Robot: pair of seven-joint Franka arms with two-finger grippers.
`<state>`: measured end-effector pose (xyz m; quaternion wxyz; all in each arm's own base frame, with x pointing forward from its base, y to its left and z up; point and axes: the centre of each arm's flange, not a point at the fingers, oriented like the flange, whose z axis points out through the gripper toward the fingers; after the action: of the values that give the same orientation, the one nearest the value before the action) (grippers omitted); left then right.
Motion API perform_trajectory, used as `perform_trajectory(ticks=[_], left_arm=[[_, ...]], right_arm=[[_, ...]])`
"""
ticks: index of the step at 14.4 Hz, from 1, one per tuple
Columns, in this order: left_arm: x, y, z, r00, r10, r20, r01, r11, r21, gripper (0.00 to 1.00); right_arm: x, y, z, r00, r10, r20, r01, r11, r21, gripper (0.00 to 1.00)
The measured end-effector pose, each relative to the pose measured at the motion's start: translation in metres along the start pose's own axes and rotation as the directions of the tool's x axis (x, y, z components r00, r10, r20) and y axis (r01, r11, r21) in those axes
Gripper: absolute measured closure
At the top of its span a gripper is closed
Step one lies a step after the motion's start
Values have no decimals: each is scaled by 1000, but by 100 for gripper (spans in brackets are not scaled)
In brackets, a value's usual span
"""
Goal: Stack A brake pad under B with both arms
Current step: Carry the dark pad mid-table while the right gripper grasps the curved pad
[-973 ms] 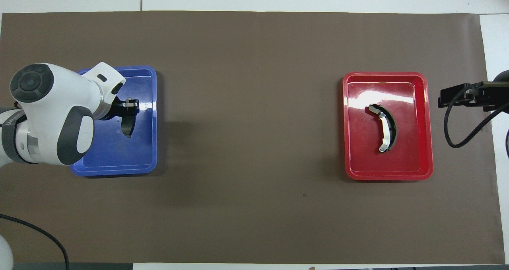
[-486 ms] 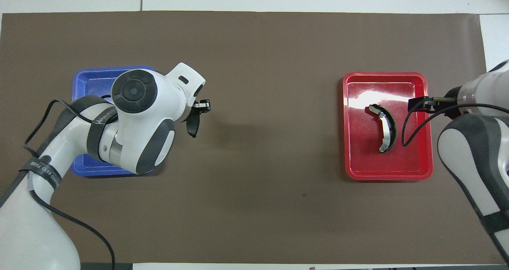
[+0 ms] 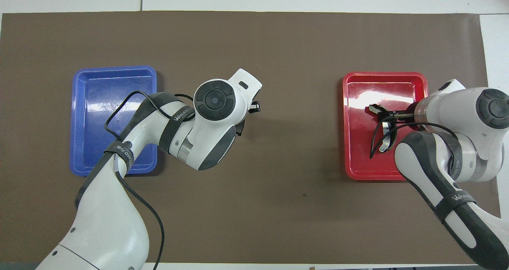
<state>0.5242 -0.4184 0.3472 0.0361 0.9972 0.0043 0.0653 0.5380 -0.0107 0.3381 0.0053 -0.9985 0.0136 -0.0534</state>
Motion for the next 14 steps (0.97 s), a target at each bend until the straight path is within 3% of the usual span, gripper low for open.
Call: perform_trajectory(ticks=[8,9,10,12,14], left_arm=[[-24,37,38,998,61,24,-62,998,12,62],[-25,38,38,998,63,23,-63,998,12,62],[-24,37,38,998,63,23,-63,998,12,53],[-22,35,38,998,59,21,-59,998,15,34],[-18,30,38,999,50,19,-50,999,21,14]], right_arm=[[-12,1,36,999,-28,34,27,1000,13,2],[-12,1,36,999,-27,34,27,1000,13,8],[-13,1,37,999,-27,36,27,1000,13,8],[-15,2,41,999,-27,45,26,1000,13,23],[-18,2,44,998,-27,53,26,1000,13,27]])
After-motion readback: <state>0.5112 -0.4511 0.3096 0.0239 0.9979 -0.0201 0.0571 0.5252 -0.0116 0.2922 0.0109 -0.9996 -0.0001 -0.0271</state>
